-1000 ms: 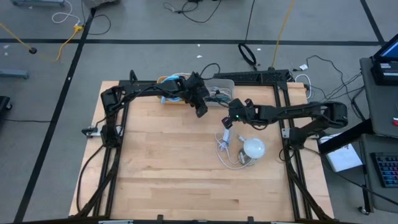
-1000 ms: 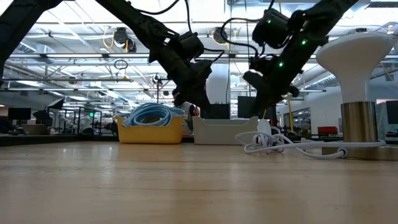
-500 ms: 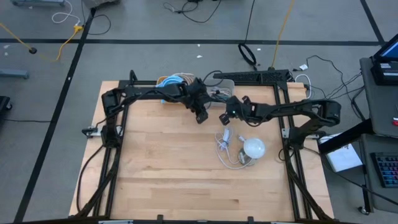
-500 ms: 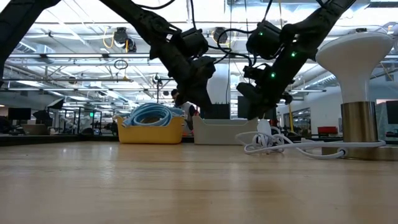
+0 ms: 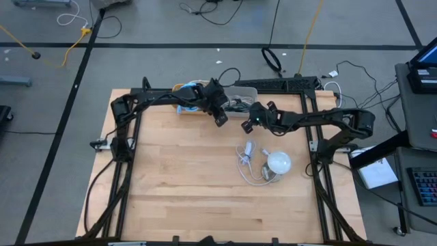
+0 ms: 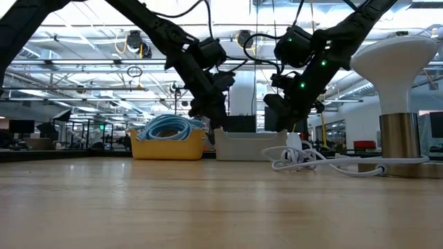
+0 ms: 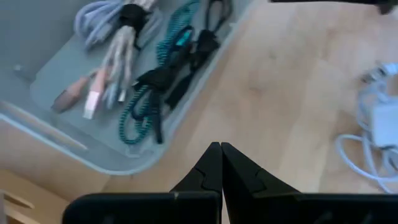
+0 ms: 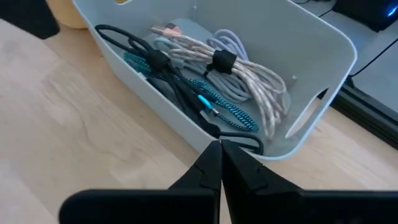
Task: Pick & Place USB Port
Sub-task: Adjust the gray bin
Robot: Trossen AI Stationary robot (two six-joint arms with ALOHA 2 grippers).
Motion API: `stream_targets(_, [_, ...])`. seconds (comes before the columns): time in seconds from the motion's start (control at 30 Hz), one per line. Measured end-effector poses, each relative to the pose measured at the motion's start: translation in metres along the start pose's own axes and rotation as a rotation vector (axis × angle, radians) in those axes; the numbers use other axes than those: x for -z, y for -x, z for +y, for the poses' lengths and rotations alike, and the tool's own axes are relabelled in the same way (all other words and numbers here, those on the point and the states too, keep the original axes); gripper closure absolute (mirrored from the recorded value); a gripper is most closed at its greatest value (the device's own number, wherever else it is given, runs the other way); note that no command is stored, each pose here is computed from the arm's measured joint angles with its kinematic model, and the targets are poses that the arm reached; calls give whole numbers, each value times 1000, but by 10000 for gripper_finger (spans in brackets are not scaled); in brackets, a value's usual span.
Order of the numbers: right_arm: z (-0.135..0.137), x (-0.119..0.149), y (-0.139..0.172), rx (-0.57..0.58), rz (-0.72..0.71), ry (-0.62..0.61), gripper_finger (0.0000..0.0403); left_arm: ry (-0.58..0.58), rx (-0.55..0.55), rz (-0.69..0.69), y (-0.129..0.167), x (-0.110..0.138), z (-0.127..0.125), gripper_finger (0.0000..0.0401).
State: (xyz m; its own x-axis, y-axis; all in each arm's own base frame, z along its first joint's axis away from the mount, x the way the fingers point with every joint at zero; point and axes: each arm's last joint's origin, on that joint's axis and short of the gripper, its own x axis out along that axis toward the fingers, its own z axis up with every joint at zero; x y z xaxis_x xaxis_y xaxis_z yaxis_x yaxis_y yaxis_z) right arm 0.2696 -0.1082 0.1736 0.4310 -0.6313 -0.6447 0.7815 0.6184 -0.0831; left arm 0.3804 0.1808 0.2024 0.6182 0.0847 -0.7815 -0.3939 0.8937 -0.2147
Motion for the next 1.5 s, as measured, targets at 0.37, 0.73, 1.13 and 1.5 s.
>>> stream_targets(0.37, [-12,-3,-5,32,4,13,403,54,29,105,-37,18,15,401])
stream_targets(0.73, [-12,-5,-6,8,0,24,403,52,-15,6,-34,-1,9,401])
stream_targets(1.13, [-11,-6,-6,1,-12,32,403,39,-73,-14,-21,-19,11,401])
stream_targets(1.5, [-7,-7,-5,-109,-6,34,403,-75,27,-245,60,-47,-49,401])
